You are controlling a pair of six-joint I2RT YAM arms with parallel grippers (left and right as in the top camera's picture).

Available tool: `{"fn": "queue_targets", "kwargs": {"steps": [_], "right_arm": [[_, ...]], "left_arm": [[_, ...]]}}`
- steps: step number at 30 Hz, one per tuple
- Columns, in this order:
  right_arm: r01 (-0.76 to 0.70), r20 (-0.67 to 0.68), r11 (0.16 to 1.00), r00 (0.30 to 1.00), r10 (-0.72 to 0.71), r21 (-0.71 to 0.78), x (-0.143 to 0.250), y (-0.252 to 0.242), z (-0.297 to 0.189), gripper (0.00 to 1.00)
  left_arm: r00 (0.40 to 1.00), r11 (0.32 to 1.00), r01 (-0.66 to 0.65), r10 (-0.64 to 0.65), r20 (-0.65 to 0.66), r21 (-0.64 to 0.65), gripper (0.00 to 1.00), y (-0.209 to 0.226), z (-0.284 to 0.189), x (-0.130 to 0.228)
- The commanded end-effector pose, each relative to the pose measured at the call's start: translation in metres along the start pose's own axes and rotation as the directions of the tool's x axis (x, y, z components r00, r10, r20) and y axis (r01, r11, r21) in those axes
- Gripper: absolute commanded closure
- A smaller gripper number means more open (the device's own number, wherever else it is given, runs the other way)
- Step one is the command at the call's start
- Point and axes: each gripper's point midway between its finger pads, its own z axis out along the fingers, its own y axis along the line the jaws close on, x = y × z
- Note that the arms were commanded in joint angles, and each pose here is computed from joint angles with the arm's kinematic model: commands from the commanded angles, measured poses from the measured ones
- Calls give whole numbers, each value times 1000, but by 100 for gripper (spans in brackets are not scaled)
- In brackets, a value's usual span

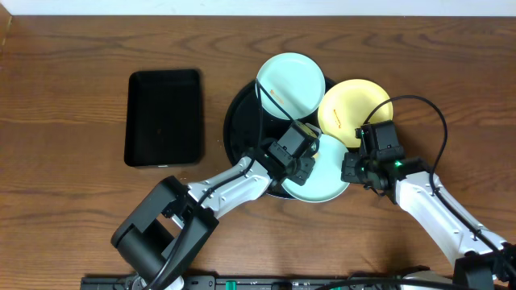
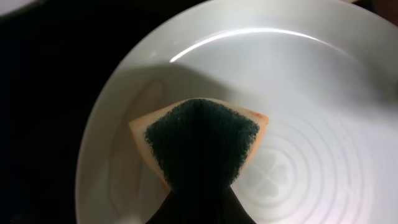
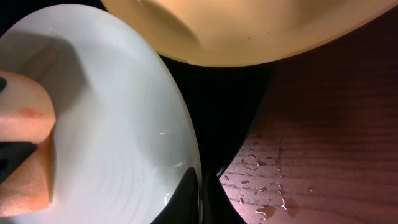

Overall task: Clean dirty plates on tray and stack at the side
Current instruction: 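Scrub the green plate surface with the sponge in the left gripper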

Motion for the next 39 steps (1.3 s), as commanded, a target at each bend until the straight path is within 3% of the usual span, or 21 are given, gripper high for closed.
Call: {"fn": "queue_targets", "kwargs": {"steps": [1, 39], "right_arm": [[-8, -16, 1000, 1000, 8, -10, 4, 0, 2, 99], [-8, -19, 1000, 1000, 8, -8, 5, 0, 2, 99]], "left_arm": [[1000, 999, -16, 15, -15, -52, 92, 11, 8, 8], [994, 998, -11, 17, 104, -57, 92, 30, 15, -23]]}}
